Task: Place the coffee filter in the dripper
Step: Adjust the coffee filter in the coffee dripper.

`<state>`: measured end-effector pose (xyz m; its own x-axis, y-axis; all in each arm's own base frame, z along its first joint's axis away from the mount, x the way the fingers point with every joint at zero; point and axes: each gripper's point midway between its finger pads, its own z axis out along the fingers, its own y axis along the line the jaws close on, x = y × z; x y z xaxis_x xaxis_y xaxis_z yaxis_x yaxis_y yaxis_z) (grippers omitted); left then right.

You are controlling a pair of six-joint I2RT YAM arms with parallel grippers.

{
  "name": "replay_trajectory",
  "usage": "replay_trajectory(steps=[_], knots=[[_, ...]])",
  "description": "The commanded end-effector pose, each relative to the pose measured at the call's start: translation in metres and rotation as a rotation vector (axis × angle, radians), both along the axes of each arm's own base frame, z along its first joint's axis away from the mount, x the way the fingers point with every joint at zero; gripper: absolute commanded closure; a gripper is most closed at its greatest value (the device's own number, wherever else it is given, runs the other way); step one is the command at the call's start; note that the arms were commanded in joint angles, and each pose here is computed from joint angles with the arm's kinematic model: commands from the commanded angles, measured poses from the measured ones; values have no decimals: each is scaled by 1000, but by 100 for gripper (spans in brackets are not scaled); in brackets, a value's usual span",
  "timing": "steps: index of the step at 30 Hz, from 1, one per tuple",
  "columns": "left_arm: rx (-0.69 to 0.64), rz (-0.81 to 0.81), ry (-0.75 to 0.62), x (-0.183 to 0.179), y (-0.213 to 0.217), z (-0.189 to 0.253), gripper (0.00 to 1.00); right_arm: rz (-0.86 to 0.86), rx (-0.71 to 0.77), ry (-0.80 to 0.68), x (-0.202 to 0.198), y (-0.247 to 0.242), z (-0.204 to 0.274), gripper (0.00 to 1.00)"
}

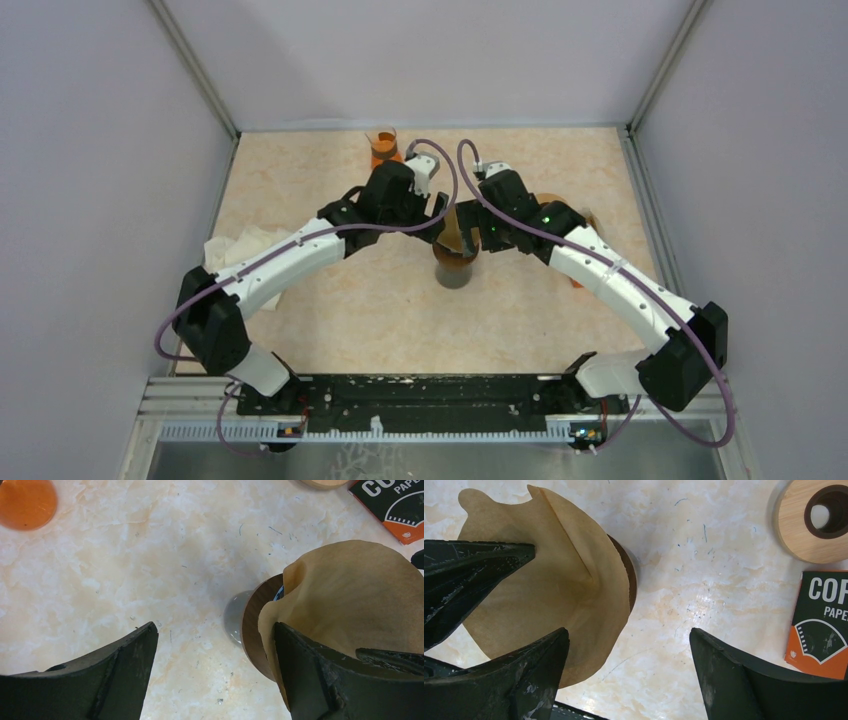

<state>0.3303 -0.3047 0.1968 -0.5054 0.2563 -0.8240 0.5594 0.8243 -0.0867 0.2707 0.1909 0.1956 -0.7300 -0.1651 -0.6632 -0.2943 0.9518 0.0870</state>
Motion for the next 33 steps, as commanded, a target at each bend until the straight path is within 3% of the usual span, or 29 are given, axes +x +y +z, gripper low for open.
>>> replay_trajectory(steps=[1, 33], knots=[[17, 9, -10, 7, 2, 6, 9, -8, 41, -39, 8, 3, 11, 9], [-59, -12, -25, 1, -4, 31, 5, 6, 125, -137, 11, 7, 41, 9]])
